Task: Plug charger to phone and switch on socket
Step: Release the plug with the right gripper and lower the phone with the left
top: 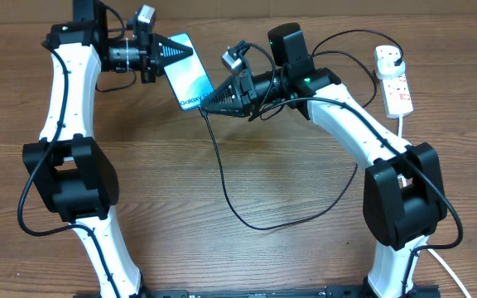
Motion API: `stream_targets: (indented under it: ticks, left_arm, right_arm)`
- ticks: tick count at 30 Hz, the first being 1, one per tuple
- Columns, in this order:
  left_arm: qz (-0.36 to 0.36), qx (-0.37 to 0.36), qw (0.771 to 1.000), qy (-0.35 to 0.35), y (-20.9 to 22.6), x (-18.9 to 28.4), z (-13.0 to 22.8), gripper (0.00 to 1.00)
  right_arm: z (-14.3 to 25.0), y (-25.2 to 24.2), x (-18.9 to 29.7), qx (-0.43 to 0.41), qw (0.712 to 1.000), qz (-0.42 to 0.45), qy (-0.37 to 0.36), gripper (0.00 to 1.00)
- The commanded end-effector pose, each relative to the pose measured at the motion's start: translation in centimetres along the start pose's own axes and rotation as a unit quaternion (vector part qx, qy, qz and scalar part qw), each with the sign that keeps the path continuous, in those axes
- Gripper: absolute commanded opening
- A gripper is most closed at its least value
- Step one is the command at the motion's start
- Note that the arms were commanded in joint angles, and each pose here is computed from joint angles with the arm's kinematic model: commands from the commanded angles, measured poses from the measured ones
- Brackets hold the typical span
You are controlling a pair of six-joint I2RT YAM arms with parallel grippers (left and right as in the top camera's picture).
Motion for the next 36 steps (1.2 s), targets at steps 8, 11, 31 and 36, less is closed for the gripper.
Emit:
stream_targets:
  ticks: [8, 11, 31, 36]
  left_arm:
    - [0.022, -0.036, 0.999, 0.017, -1.3, -0.7, 0.7, 0.04]
    - [0.020, -0.046, 0.999, 0.016, -1.2, -0.7, 0.7, 0.04]
    - [-0.230, -0.138, 0.963, 0.030, 6.1, 0.0, 2.0, 0.04]
    - [-0.266, -0.149, 0.951, 0.039, 7.6, -0.1, 2.0, 0.04]
  right_arm:
    - [-1.4, -1.0, 2.3, 0.018, 0.999, 0.027, -0.037, 0.40]
    - [-1.5, -1.3, 3.0, 0.017, 0.998, 0.031, -0.043, 0.45]
    - [0.2, -6.7, 6.1, -0.028, 0.981, 0.178, -0.067, 0.56]
    - [0.9, -8.0, 6.6, -0.050, 0.972, 0.220, -0.064, 0.56]
Point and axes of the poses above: each gripper's point midway between its finger pads, its own x axis back along the fingers, its own y axis along the line the jaws close on, z = x × y, the point moved 3 cm from there along x, back along the fingers, and after that the axes turned 8 degrees about x, right-handed, at the moved point
